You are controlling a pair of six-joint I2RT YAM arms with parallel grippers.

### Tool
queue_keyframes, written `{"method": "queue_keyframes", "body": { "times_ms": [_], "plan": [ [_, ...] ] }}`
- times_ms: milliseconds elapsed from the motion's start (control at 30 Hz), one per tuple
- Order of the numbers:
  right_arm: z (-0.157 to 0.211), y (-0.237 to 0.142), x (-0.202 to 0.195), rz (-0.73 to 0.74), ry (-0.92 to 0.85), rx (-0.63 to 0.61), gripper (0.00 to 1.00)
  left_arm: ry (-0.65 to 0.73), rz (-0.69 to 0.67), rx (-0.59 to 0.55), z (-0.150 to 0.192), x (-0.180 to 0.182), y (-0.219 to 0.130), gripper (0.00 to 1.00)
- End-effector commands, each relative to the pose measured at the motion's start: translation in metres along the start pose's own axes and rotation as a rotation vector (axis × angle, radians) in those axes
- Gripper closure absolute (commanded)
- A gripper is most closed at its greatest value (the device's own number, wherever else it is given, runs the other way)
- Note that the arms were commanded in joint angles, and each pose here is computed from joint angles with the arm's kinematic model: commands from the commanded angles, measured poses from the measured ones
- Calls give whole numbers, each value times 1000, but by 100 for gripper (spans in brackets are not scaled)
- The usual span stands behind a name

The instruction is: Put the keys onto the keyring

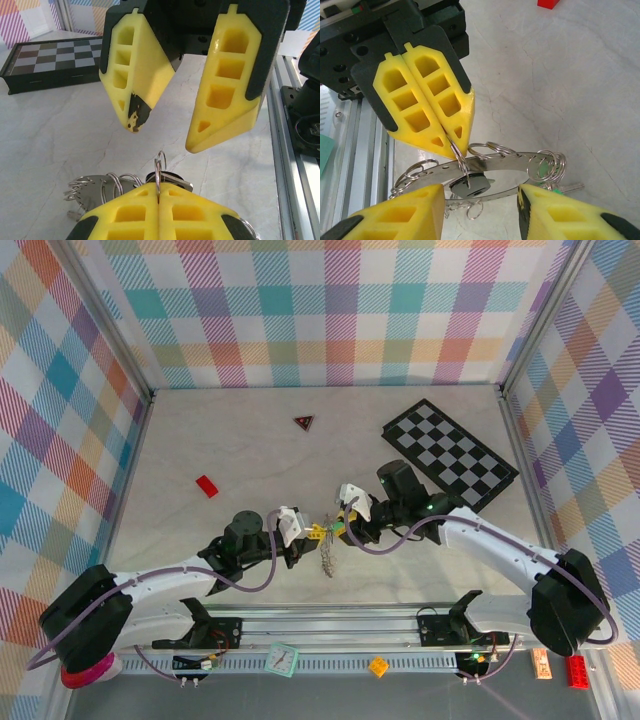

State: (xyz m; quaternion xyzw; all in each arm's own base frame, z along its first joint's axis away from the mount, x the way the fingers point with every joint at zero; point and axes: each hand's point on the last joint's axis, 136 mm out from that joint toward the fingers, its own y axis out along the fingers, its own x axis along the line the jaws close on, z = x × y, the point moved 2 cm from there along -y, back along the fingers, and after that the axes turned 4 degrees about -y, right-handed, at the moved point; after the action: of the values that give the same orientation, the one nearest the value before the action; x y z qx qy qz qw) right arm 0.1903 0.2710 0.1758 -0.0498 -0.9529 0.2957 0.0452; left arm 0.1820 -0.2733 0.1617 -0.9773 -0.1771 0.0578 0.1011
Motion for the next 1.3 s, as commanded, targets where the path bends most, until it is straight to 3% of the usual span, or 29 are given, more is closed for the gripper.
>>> {"method": "queue_keyframes", "body": {
  "times_ms": [0,367,600,733,1033,1267],
  "plan": [
    [-15,-2,7,-40,-28,-66,61,31,36,-83,-18,-6,-2,100],
    [-13,5,12,-103,-18,-67,82,25,38,-86,-19,-6,-1,100],
    [-8,9,9,-97,-9,-47,84,24,43,-87,-19,-7,-1,100],
    [-7,8,11,-106,-10,-42,100,24,39,-89,-19,-7,-2,100],
    [19,20,4,-86,50,47,100,39,61,-113,-26,-11,-3,100],
    [7,17,13,-132,40,-33,100,48,50,-122,-25,-10,-4,100]
  ]
}}
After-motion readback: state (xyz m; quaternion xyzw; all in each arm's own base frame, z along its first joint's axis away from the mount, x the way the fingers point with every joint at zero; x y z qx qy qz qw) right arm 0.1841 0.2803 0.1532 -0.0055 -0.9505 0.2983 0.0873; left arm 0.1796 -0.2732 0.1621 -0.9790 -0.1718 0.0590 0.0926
